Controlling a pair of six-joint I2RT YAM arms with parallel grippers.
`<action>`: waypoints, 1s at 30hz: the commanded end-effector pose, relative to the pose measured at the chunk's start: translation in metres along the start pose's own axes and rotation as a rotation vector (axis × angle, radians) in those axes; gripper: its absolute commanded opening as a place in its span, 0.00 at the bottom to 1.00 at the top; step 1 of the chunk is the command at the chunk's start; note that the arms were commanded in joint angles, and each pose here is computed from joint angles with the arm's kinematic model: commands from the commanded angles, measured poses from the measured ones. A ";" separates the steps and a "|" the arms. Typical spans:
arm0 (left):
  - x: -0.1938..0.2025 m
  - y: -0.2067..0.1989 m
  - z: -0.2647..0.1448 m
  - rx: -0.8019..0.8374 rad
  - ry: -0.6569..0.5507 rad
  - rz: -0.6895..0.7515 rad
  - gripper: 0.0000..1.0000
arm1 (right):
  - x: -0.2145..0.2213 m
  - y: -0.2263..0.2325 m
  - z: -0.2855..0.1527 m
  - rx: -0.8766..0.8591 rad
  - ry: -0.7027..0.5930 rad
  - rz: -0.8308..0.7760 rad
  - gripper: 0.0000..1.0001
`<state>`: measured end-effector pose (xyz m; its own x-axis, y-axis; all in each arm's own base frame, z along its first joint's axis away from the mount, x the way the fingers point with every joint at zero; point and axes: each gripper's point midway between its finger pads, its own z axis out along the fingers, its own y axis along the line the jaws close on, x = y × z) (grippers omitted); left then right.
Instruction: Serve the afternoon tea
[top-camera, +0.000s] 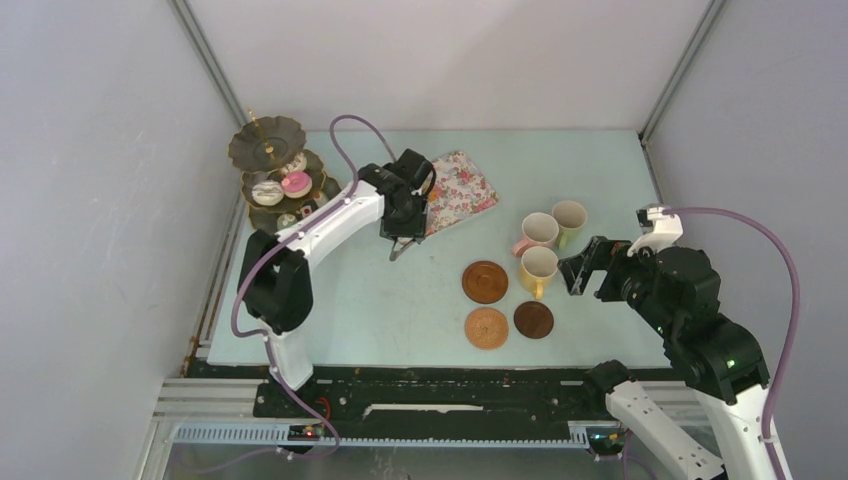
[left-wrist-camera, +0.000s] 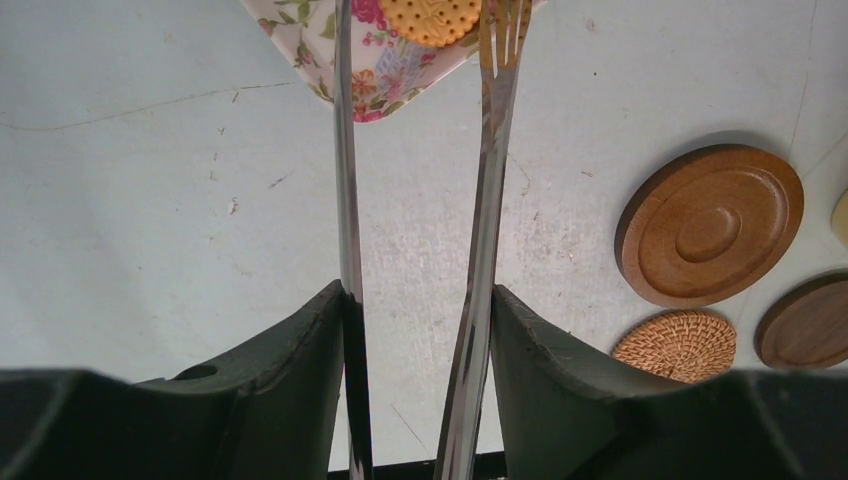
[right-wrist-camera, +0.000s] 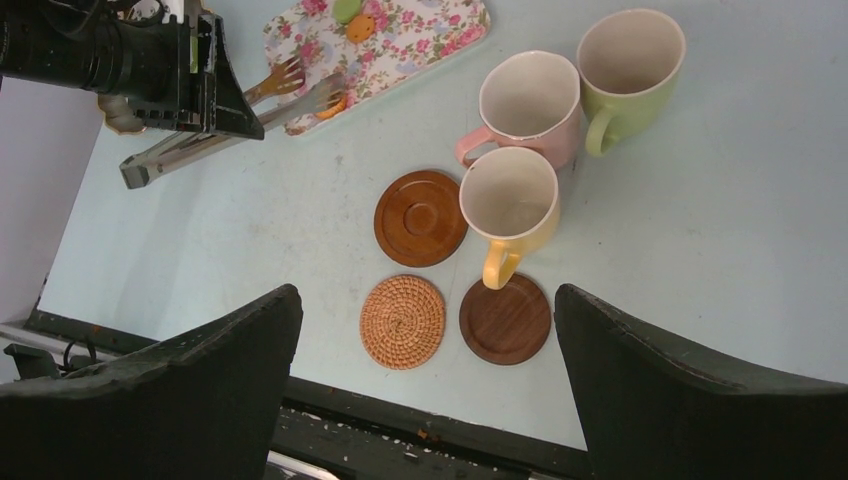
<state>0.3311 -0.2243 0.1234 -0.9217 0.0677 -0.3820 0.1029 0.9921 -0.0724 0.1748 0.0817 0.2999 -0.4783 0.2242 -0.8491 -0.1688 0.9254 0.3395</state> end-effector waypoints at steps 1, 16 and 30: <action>0.000 -0.011 0.001 0.013 -0.006 -0.012 0.55 | -0.005 0.001 0.004 -0.003 -0.015 -0.011 1.00; 0.014 -0.016 0.013 0.040 0.049 -0.058 0.54 | -0.007 -0.001 0.001 -0.002 -0.034 -0.034 1.00; 0.011 -0.006 0.012 0.073 0.078 -0.144 0.54 | -0.005 -0.002 0.002 -0.001 -0.027 -0.049 1.00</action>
<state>0.3216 -0.2312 0.0990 -0.9577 0.0002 -0.2877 0.0383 0.9912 -0.1268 0.1753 0.0792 0.2971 -0.4744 0.1944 -0.8586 -0.1785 0.9338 0.3100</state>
